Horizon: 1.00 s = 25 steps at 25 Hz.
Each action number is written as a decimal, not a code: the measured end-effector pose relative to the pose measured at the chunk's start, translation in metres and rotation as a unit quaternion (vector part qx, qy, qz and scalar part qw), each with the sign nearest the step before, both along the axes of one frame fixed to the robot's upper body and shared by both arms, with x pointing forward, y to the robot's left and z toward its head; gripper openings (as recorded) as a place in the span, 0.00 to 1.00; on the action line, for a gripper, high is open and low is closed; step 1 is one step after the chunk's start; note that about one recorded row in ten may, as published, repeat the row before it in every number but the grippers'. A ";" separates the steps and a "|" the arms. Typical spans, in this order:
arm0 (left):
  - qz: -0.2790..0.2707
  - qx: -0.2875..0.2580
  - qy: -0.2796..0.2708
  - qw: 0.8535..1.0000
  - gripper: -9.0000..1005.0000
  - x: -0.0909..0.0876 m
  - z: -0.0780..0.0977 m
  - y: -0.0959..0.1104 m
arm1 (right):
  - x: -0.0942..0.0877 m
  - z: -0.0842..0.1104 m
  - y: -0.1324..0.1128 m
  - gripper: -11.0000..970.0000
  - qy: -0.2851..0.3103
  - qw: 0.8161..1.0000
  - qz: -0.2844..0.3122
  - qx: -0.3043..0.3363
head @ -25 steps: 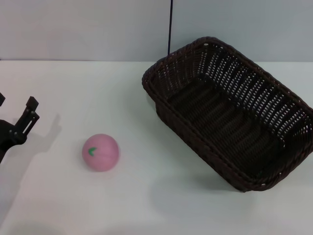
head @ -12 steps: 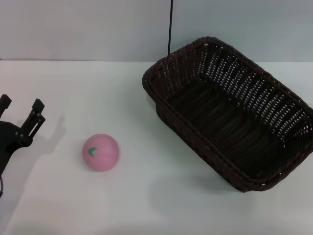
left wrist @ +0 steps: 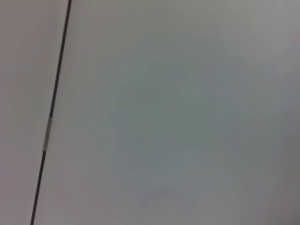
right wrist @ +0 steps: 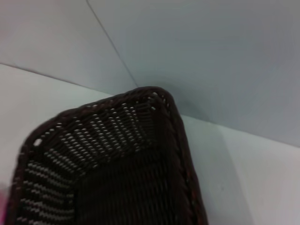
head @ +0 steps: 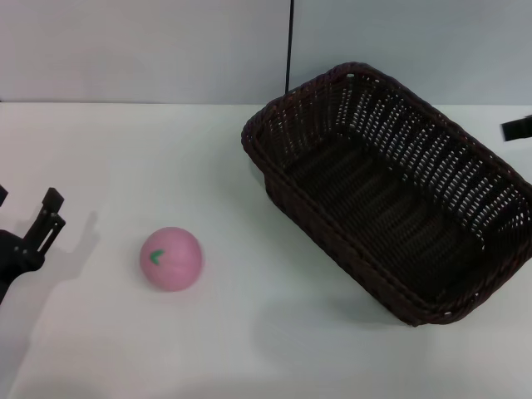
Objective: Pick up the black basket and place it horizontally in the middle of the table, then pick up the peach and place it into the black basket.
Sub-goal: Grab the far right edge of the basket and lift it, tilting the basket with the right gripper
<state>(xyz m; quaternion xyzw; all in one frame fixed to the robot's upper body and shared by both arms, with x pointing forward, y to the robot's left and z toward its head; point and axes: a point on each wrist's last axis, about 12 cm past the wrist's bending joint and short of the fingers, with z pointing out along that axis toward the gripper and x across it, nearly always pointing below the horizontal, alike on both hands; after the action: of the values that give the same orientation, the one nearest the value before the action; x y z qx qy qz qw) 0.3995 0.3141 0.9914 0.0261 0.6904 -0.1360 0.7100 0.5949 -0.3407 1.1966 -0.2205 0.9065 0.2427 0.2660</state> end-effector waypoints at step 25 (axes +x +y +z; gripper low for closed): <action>0.002 -0.001 -0.008 1.000 0.82 -0.004 0.002 0.002 | 0.023 -0.060 0.048 0.52 -0.017 1.000 0.024 -0.005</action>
<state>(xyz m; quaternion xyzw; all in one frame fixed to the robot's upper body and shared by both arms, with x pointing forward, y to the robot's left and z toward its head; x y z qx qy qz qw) 0.3957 0.3159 0.9931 0.0247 0.6845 -0.1353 0.7159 0.6177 -0.2925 1.1370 -0.2477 0.8976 0.2403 0.2742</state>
